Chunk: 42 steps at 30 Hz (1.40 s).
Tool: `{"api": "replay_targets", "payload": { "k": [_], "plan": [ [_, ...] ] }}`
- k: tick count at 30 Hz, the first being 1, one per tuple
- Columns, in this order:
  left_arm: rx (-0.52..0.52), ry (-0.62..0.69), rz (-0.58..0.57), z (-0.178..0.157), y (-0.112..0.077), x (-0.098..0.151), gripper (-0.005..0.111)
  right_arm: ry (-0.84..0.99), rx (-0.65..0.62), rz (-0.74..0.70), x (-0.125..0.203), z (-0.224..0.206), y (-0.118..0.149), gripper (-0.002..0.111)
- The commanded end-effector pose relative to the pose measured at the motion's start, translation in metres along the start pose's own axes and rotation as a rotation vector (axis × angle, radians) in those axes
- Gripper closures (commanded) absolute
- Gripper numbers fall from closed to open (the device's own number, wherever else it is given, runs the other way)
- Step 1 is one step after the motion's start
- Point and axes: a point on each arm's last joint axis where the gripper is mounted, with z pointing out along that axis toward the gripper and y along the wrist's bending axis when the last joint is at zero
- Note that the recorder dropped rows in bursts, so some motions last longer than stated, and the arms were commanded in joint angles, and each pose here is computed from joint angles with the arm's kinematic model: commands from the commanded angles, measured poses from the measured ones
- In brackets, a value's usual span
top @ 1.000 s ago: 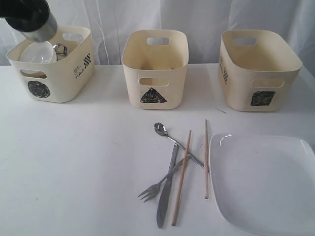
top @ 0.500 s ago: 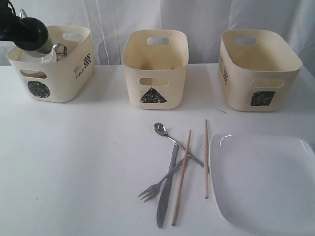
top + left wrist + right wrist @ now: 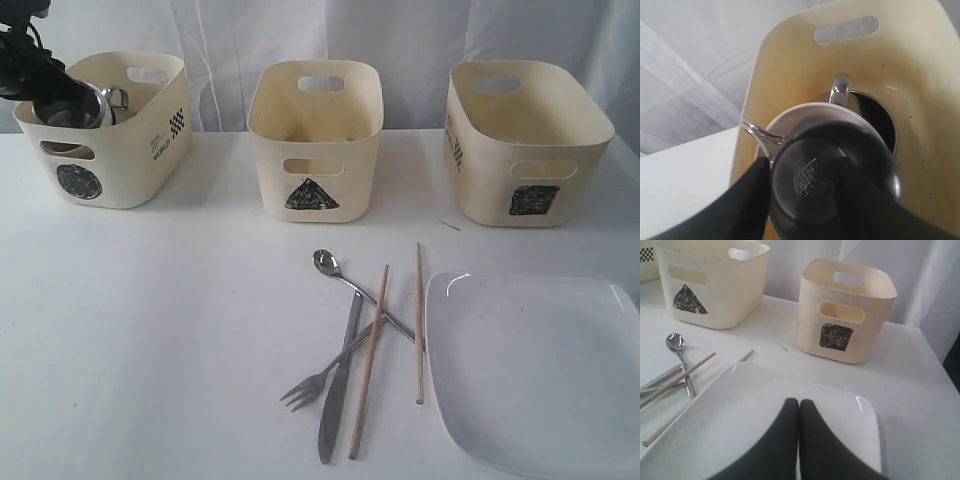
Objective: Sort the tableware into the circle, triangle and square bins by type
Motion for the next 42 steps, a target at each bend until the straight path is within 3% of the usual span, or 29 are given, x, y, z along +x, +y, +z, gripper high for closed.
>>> {"api": "replay_targets", "payload": {
  "k": [1,8,12,17,22,31,39,42],
  "plan": [
    [0.003,0.011,-0.051,-0.025,0.006,-0.014,0.060,-0.011,0.000,0.004,0.000,0.000,0.000,0.108],
    [0.010,-0.033,-0.110,-0.070,0.008,-0.022,0.063,-0.011,0.000,0.004,0.000,0.000,0.000,0.108],
    [0.005,-0.062,-0.126,-0.105,0.004,-0.013,0.066,-0.011,0.000,0.004,0.000,0.000,0.000,0.108],
    [-0.001,-0.124,-0.208,-0.151,-0.004,0.011,0.083,-0.011,0.000,0.004,0.000,0.000,0.000,0.108],
    [0.003,-0.139,-0.317,-0.199,-0.013,0.039,0.107,-0.011,0.000,0.004,0.000,0.000,0.000,0.108],
    [0.003,-0.218,-0.418,-0.275,-0.032,0.095,0.107,-0.011,0.000,0.004,0.000,0.000,0.000,0.108],
    [-0.001,-0.351,-0.430,-0.337,-0.048,0.141,0.107,-0.011,0.000,0.004,0.000,0.000,0.000,0.108],
    [0.017,-0.325,-0.426,-0.355,-0.053,0.152,0.107,-0.011,0.000,0.004,0.000,0.000,0.000,0.108]
  ]
}}
